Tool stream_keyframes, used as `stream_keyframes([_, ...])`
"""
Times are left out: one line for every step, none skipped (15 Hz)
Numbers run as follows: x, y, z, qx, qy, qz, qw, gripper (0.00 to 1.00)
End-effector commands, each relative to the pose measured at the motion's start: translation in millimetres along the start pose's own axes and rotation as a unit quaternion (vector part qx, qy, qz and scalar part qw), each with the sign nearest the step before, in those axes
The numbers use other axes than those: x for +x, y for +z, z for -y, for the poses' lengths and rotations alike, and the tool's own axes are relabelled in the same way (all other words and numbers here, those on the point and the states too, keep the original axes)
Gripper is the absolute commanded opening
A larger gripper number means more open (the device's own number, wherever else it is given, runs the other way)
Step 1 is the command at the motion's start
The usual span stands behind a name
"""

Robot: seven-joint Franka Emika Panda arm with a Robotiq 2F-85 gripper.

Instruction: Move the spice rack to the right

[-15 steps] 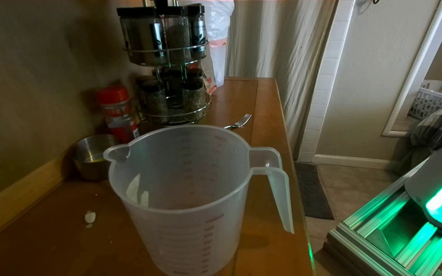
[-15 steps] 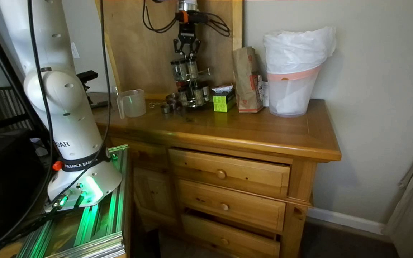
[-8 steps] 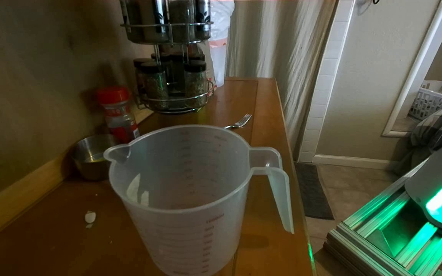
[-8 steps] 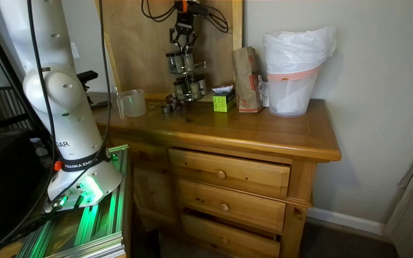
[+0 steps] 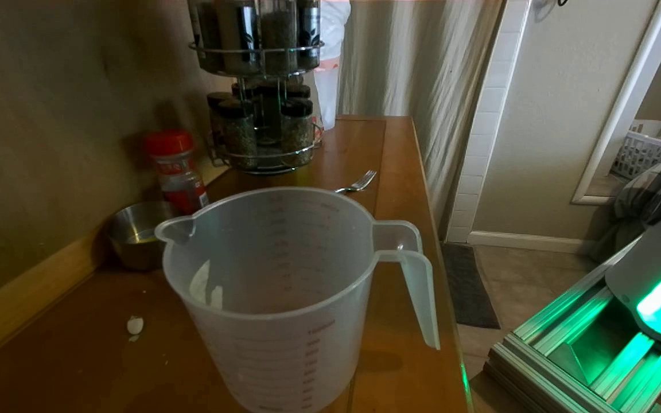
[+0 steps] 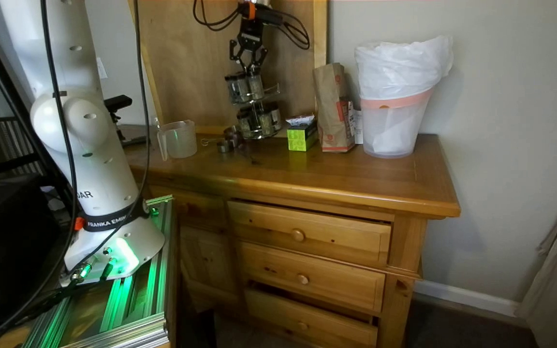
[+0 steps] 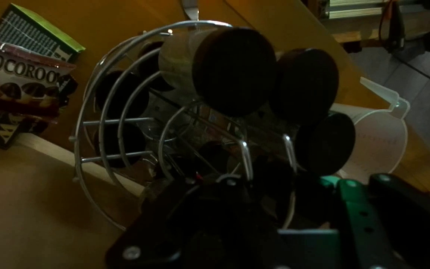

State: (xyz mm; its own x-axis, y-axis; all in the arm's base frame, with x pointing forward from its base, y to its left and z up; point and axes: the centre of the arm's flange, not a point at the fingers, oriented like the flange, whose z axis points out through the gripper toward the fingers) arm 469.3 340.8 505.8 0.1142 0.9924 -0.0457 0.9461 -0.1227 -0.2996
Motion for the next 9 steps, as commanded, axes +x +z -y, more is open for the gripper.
stream_keyframes([-17.4, -20.9, 7.9, 0.001, 0.023, -0.011, 0.9997, 0.02])
stream_keyframes([-23.0, -21.6, 7.8, 0.004, 0.028, -0.012, 0.9995, 0.02])
stream_keyframes([-29.6, -24.6, 9.6, 0.0, 0.034, -0.017, 0.9993, 0.02])
stream_keyframes([-35.0, -28.0, 10.3, -0.005, 0.04, -0.023, 0.9989, 0.02])
stream_keyframes([-40.8, -33.4, 10.9, -0.011, 0.046, -0.03, 0.9984, 0.02])
stream_keyframes([-47.6, -39.9, 11.6, -0.017, 0.056, -0.037, 0.9976, 0.02])
stream_keyframes([-54.3, -46.2, 11.3, -0.021, 0.066, -0.043, 0.9967, 0.02])
stream_keyframes([-63.1, -54.2, 10.6, -0.023, 0.08, -0.05, 0.9953, 0.02])
stream_keyframes([-73.1, -62.7, 8.7, -0.019, 0.095, -0.061, 0.9934, 0.02])
